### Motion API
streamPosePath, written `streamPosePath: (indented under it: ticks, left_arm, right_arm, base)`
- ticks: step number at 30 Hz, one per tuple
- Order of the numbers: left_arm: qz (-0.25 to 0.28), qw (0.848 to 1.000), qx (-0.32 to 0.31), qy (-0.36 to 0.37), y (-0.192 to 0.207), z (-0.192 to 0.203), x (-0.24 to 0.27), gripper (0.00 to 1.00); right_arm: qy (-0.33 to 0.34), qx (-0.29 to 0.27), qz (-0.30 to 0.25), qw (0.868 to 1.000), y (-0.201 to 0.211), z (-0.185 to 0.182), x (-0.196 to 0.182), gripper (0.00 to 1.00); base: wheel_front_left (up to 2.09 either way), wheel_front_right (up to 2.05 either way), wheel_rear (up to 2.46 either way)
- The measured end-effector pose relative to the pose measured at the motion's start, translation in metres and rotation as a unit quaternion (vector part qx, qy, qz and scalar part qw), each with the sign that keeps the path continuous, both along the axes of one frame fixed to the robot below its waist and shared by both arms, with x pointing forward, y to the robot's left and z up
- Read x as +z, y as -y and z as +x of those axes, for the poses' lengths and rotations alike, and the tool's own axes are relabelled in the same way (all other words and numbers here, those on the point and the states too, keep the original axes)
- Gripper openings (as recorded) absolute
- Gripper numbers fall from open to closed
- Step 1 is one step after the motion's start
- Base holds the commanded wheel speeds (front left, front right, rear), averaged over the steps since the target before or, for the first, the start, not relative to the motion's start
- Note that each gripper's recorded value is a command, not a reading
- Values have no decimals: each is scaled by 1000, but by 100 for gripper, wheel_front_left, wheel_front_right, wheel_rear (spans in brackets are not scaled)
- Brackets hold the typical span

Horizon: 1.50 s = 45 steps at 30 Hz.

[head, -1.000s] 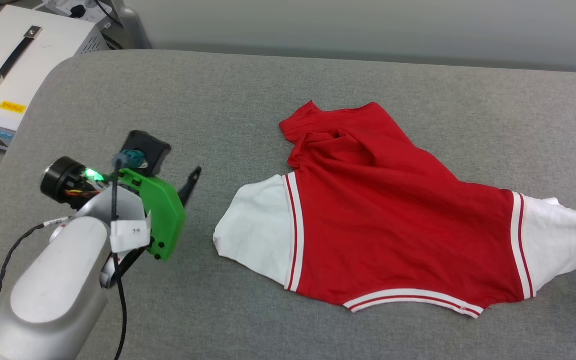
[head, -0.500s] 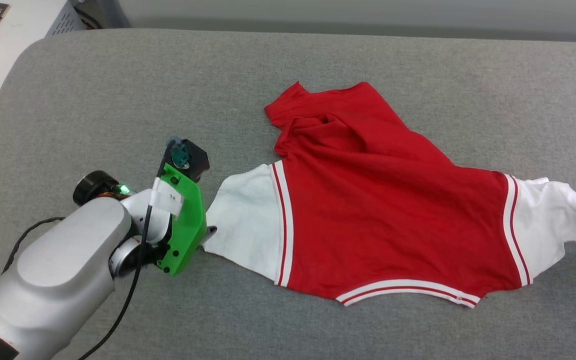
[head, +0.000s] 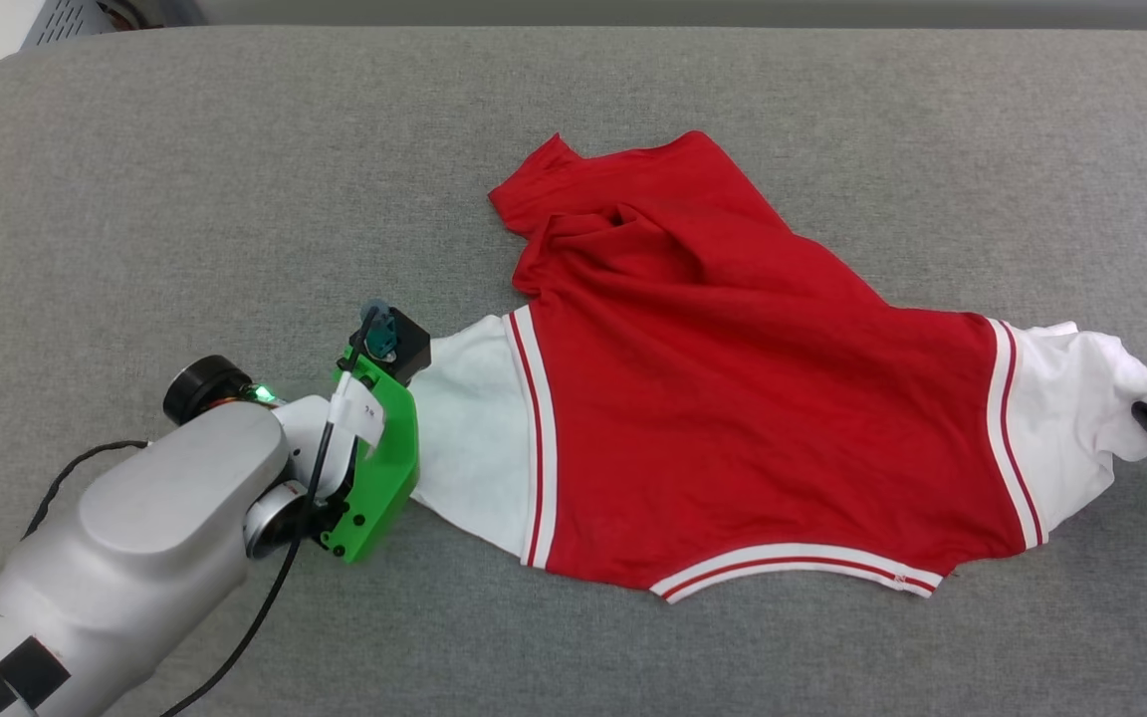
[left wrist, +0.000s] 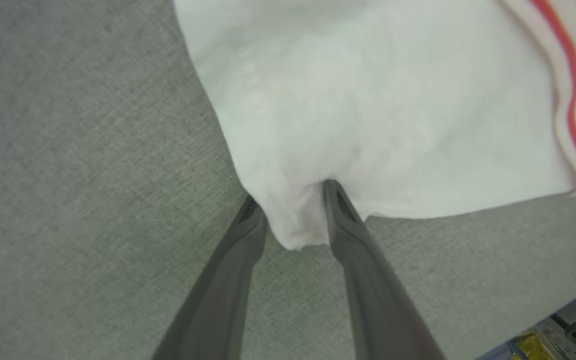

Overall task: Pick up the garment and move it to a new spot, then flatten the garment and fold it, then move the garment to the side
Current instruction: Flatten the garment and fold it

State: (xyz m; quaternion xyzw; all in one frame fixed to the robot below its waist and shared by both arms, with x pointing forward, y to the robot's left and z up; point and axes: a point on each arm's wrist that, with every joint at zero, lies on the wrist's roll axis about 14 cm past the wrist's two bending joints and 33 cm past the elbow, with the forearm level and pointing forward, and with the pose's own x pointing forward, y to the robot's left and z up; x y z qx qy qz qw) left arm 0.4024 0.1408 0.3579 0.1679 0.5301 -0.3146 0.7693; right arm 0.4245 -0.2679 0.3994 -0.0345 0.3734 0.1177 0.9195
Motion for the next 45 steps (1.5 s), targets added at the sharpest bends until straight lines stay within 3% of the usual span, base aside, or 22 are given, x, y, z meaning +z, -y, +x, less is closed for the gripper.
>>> streamPosePath:
  ticks: [5,8,15,21,31,38,45]
  left_arm:
    - [-29,999,3,20,6,-2,8,0]
    - [-75,996,25,46,13,-1,21,0]
    - [-166,969,45,176,12,17,88,0]
    - [-261,912,52,312,15,34,184,0]
    - [-333,814,3,476,37,38,329,0]
    - [-326,773,-30,543,50,52,381,0]
    - [-317,751,-38,578,63,92,408,0]
  right_arm:
    - [13,3,2,1000,-3,1,6,0]
    - [33,6,7,999,-6,4,17,0]
    - [103,9,28,994,-11,10,60,0]
    - [193,20,52,980,-19,20,124,0]
    - [308,53,68,948,-37,26,215,0]
    - [371,65,60,925,-41,40,275,0]
    - [402,68,58,911,-50,78,311,0]
  base:
    - [0,0,0]
    - [0,0,0]
    - [0,0,0]
    - [0,0,0]
    - [0,0,0]
    - [0,0,0]
    - [0,0,0]
